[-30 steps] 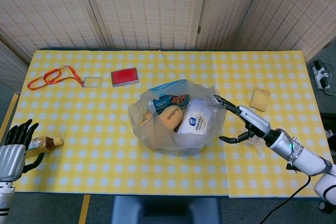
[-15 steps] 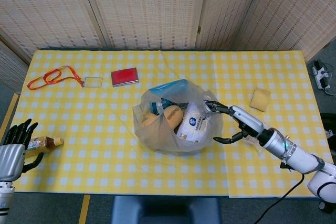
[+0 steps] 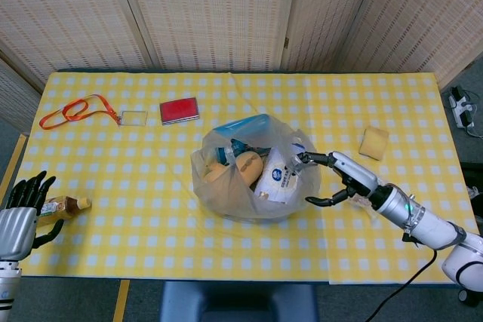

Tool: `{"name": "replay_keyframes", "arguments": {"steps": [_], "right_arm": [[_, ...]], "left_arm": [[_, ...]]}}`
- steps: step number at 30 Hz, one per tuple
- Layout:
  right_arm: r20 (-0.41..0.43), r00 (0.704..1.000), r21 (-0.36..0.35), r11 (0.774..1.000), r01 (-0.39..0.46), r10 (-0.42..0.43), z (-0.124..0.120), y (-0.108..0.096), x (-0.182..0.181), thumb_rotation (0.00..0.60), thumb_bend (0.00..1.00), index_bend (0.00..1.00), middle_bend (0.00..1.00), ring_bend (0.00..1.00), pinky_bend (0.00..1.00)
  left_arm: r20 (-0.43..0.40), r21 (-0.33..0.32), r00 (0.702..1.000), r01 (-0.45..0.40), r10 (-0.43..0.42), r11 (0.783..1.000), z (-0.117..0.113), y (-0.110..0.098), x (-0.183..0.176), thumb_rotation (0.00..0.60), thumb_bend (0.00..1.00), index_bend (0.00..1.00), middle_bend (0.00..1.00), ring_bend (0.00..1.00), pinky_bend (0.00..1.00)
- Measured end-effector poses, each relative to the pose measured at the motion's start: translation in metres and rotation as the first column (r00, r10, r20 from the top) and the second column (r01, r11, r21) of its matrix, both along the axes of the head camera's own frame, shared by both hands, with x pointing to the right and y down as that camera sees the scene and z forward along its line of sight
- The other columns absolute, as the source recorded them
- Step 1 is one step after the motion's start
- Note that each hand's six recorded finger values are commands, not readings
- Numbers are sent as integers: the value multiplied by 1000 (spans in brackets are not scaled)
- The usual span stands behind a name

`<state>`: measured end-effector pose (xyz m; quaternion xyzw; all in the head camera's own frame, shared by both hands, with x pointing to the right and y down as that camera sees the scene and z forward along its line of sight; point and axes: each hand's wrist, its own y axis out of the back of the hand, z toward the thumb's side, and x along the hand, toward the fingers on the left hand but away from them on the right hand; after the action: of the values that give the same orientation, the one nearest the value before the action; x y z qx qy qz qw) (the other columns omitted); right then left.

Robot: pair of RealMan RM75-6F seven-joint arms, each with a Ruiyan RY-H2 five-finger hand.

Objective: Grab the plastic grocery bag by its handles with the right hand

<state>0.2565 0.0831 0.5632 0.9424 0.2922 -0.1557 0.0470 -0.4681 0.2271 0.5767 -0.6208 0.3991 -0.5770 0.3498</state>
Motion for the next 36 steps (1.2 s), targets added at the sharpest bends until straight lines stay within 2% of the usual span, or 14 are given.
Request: {"name": "replay_keyframes", "arguments": {"steps": [5,13,16,23,36], "right_arm": [[42,999,-45,999,17,-15,2,-2,-12,600,299,389,288,246,174],[126,991,-141,988,66,-48,3,0,-32,600,270,300,185,129,14],[150,987,-173,981,90,-64,3,0,-39,600,265,264,143,98,0],[154,983,-182,976,123,-96,8,3,-50,600,263,244,111,73,0],[163,979,-142,979,144,-121,13,-2,-78,600,246,234,104,55,0]], "left_arm": [[-3,2,1000,2,-2,1000,-1,0,-1,600,364,15,0,0,0],[-14,15,1000,8,-7,1000,-5,-1,-2,600,364,12,0,0,0],[-18,21,1000,9,-9,1000,-6,-1,-3,600,364,11,0,0,0],[-29,34,1000,10,-9,999,-10,-1,-4,600,364,7,0,0,0],[-43,48,999,11,-9,999,-16,-1,-5,600,364,4,0,0,0]]}}
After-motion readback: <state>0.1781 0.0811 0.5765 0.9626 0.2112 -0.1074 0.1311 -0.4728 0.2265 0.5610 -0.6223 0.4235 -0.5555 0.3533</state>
